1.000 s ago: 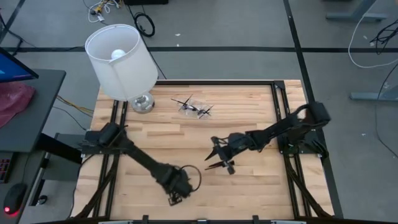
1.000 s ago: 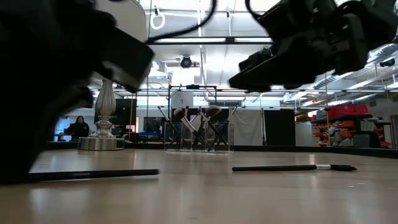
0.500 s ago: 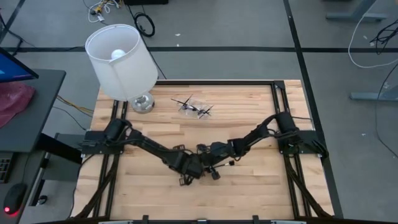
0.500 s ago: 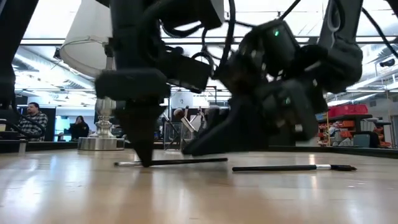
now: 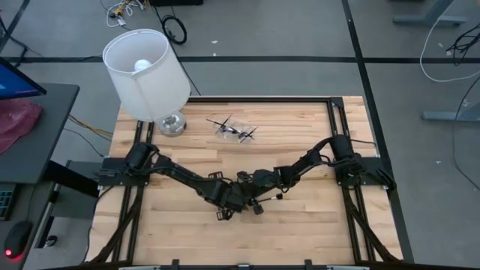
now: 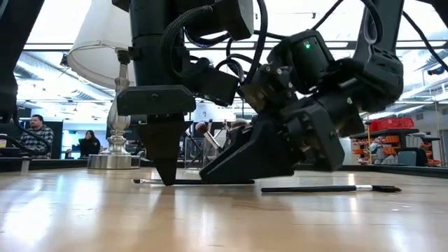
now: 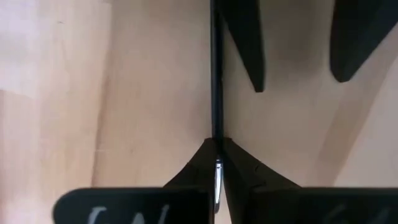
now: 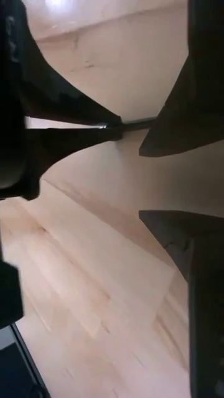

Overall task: Put items in baskets/containers
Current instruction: Put the black eyeshadow brush into the transparent organizer, then put the black eyebrow brush into the transparent organizer

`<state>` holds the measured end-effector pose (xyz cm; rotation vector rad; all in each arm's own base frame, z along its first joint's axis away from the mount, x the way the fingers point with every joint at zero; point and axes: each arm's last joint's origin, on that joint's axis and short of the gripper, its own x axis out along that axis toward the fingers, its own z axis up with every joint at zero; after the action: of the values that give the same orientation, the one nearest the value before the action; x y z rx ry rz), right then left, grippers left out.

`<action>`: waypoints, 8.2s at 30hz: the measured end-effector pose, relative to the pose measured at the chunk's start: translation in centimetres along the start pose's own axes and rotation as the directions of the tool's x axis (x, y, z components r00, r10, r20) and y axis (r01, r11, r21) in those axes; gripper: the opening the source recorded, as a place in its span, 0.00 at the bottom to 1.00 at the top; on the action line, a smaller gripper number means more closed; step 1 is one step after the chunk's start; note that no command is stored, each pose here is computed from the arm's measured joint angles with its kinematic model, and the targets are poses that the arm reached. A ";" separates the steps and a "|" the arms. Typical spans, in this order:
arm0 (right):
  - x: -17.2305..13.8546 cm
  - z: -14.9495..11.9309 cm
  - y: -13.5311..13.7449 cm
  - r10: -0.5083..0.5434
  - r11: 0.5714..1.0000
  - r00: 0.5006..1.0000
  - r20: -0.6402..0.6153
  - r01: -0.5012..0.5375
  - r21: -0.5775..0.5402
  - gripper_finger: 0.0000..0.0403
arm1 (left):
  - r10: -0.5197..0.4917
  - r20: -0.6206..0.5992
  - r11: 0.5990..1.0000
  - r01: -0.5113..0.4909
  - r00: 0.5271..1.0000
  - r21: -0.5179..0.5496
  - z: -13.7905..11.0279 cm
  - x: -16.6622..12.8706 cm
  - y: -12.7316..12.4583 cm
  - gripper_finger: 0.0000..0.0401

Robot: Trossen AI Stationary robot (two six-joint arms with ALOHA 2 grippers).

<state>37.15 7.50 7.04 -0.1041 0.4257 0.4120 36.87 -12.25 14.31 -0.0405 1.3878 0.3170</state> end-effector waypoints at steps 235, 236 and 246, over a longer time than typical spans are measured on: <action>-20.4 0.7 -2.6 -0.492 0.869 0.870 0.012 0.491 0.062 0.48 | 0.235 0.830 0.927 0.142 0.506 -0.348 4.2 -4.1 16.7 0.34; -20.3 0.7 -2.3 -0.426 0.903 0.904 0.018 0.424 0.077 0.48 | 0.216 0.848 0.936 0.146 0.484 -0.321 4.3 -4.7 16.2 0.34; -17.8 -1.1 3.3 -0.101 0.987 0.993 -0.057 0.108 0.122 0.48 | 0.034 0.923 0.981 0.165 0.383 -0.105 3.9 -9.6 9.8 0.31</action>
<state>20.62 3.83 13.48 -0.0152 0.4927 0.2790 36.83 -3.88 25.88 -0.0565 0.1877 0.3176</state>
